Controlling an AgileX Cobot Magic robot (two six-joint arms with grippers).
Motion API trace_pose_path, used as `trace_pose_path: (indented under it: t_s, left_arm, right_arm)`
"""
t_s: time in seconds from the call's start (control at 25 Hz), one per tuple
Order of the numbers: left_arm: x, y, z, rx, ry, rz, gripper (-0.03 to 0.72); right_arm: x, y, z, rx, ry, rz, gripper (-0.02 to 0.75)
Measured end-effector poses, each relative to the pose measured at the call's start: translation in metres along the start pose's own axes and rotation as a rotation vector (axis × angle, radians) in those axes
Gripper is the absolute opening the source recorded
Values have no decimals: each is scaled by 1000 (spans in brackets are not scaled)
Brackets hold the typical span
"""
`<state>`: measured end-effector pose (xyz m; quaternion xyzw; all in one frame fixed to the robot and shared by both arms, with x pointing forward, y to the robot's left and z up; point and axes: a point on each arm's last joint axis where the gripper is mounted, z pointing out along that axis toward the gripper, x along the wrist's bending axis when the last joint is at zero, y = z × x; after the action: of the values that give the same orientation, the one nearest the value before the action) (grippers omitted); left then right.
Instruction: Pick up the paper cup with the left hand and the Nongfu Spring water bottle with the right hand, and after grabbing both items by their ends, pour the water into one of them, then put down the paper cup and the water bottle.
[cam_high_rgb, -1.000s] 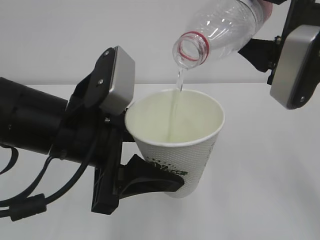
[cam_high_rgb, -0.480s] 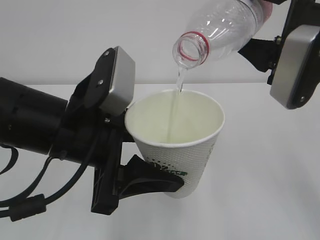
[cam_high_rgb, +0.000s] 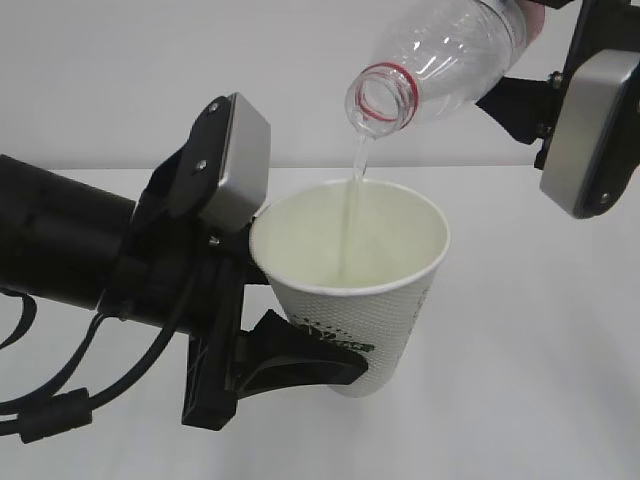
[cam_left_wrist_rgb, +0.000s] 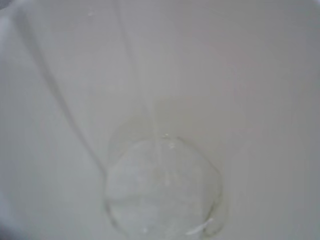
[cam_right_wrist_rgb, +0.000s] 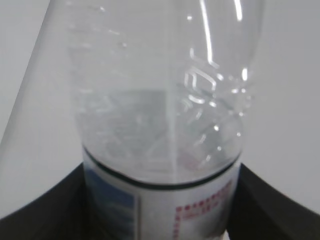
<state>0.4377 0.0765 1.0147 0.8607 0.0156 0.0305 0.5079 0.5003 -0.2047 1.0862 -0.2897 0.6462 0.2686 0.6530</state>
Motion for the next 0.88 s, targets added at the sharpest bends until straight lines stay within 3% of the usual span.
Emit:
trace_pose_path:
  t_s: [0.88]
  left_arm:
    - [0,0,0,0,0,0,492]
  right_arm:
    - [0,0,0,0,0,-6,512]
